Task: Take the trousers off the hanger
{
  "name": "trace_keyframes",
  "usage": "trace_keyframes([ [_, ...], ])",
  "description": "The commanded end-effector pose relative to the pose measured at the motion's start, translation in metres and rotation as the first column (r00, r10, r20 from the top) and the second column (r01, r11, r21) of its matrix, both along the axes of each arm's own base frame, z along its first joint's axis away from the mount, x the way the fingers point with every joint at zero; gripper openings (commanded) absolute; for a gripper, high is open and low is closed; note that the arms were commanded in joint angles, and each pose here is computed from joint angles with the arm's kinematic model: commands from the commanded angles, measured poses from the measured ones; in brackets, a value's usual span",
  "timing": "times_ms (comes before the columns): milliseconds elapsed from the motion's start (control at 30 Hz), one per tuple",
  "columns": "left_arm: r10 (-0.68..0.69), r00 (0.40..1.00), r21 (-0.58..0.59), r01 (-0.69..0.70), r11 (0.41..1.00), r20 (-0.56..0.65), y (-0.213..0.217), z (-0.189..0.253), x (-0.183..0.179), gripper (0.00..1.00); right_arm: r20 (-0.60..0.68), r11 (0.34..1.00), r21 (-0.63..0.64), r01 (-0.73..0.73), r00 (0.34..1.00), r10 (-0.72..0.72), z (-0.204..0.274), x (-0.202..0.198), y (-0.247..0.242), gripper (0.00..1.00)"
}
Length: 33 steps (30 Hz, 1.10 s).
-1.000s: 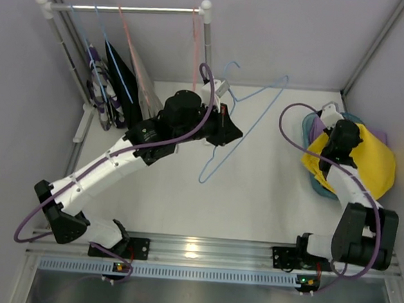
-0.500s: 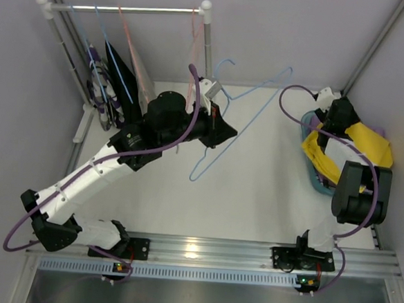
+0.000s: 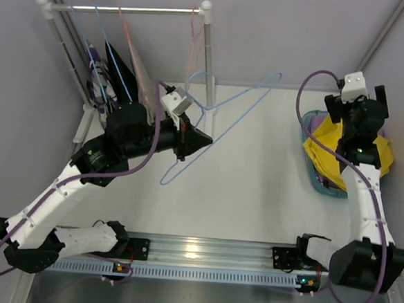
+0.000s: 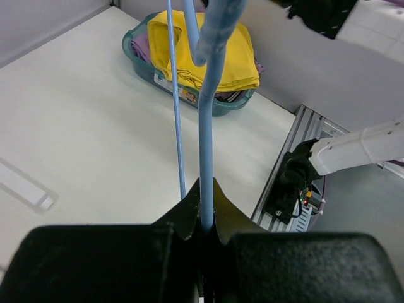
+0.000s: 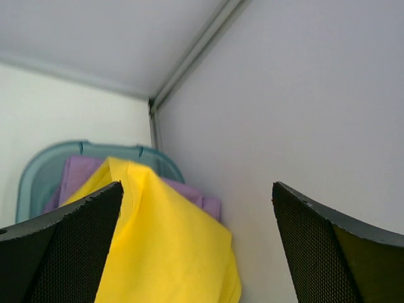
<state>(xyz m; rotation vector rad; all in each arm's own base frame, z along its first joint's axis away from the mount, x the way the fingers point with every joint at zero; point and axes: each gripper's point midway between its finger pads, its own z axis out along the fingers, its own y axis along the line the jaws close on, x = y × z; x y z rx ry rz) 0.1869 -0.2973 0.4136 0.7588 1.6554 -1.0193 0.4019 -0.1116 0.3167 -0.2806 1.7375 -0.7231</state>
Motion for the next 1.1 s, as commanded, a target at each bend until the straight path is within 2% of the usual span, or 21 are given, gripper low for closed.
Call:
trace_keyframes([
  [0, 0.05, 0.998, -0.015, -0.05, 0.999, 0.034, 0.032, 0.006, 0.001, 0.0, 0.13, 0.983, 0.116, -0.14, 0.984, 0.125, 0.064, -0.035, 0.036, 1.0],
  [100, 0.109, 0.994, -0.046, -0.108, 0.993, 0.027, 0.056, 0.011, 0.003, 0.0, 0.177, 0.974, 0.124, -0.191, 0.97, 0.167, 0.091, -0.057, 0.048, 0.99],
  [167, 0.131, 0.991, -0.072, -0.131, 0.989, -0.008, 0.068, 0.013, 0.001, 0.0, 0.177, 0.972, 0.123, -0.198, 0.969, 0.175, 0.093, -0.064, 0.05, 1.0],
  [267, 0.24, 0.971, -0.12, -0.24, 0.963, -0.016, 0.103, 0.019, -0.001, 0.0, 0.175, 0.972, 0.126, -0.199, 0.969, 0.176, 0.094, -0.07, 0.051, 0.99],
  [400, 0.46, 0.882, -0.131, -0.471, 0.872, -0.103, 0.151, 0.011, 0.014, 0.0, 0.166, 0.969, 0.15, -0.199, 0.971, 0.173, 0.089, -0.07, 0.053, 0.99],
  [500, 0.563, 0.815, -0.119, -0.577, 0.808, -0.136, 0.173, 0.006, 0.021, 0.0, 0.163, 0.965, 0.164, -0.206, 0.97, 0.18, 0.088, -0.067, 0.056, 0.99],
  [600, 0.6, 0.781, -0.083, -0.619, 0.781, -0.171, 0.178, 0.002, 0.035, 0.0, 0.165, 0.961, 0.177, -0.213, 0.969, 0.185, 0.09, -0.065, 0.059, 1.0],
  [733, 0.593, 0.779, -0.048, -0.613, 0.789, -0.202, 0.17, 0.007, 0.055, 0.0, 0.169, 0.957, 0.193, -0.217, 0.968, 0.186, 0.09, -0.065, 0.061, 1.0],
  [767, 0.593, 0.776, -0.029, -0.612, 0.79, -0.214, 0.166, 0.009, 0.067, 0.0, 0.17, 0.957, 0.193, -0.218, 0.968, 0.186, 0.091, -0.067, 0.061, 1.0],
  [967, 0.699, 0.68, 0.101, -0.697, 0.71, -0.221, 0.172, 0.005, 0.131, 0.0, 0.182, 0.957, 0.186, -0.222, 0.965, 0.188, 0.095, -0.076, 0.062, 1.0],
  [1033, 0.695, 0.689, 0.096, -0.692, 0.715, -0.204, 0.168, 0.017, 0.143, 0.0, 0.187, 0.958, 0.18, -0.223, 0.964, 0.189, 0.097, -0.078, 0.062, 0.99],
  [1067, 0.702, 0.681, 0.136, -0.691, 0.71, -0.207, 0.164, 0.006, 0.161, 0.0, 0.19, 0.959, 0.179, -0.222, 0.964, 0.188, 0.098, -0.08, 0.062, 0.99],
])
